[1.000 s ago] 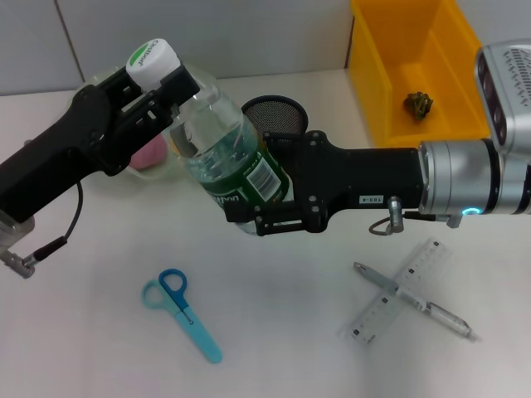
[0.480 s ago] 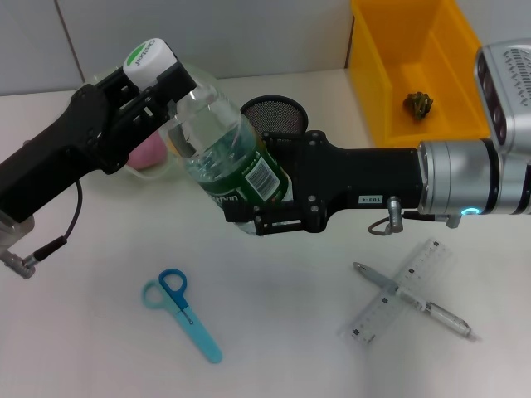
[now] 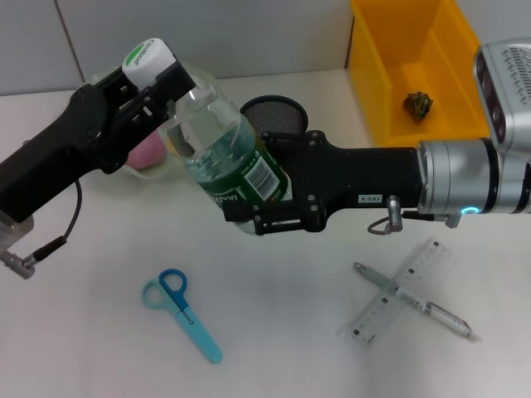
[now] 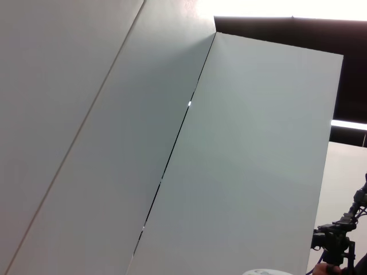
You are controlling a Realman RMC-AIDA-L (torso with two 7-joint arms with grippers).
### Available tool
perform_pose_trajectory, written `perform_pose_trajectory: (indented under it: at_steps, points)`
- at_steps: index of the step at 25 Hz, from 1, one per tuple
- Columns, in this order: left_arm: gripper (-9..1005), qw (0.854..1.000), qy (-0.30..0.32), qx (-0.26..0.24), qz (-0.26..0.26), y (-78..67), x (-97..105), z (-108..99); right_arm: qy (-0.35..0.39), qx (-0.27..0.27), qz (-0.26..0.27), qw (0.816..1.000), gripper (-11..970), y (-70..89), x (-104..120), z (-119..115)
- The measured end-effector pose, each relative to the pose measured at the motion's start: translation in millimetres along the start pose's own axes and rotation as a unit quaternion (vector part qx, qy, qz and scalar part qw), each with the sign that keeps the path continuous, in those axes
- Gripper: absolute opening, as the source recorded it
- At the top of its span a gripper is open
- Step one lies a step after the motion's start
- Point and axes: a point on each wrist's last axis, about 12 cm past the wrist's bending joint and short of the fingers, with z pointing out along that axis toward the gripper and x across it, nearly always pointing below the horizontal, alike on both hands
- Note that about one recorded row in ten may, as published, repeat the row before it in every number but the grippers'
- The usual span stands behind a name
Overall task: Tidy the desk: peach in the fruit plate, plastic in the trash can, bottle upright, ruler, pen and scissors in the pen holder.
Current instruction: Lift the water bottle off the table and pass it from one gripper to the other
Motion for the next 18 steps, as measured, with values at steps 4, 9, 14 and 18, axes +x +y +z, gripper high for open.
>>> perform_pose_trajectory:
  at_steps: [4, 9, 14, 18]
  points:
    - [443, 1.0, 0.0, -0.001, 0.0, 0.0, 0.1, -0.2, 0.0, -0.002, 0.0, 1.0, 766, 0.0, 0.1, 0.4]
    - [443, 1.0, 0.0, -0.003, -0.003, 0.0, 1.3, -0.5, 0.004, -0.005, -0.001, 1.0, 767, 0.4, 0.6, 1.7]
    - [443, 1.0, 0.001, -0.003, -0.004, 0.1, 1.8, -0.4, 0.006, -0.006, -0.002, 1.0, 768, 0.4, 0.8, 1.9]
    - [443, 1.0, 0.001, -0.003, -0.004, 0.2, 1.7, -0.2, 0.005, -0.005, -0.003, 1.0, 769, 0.0, 0.5, 1.5]
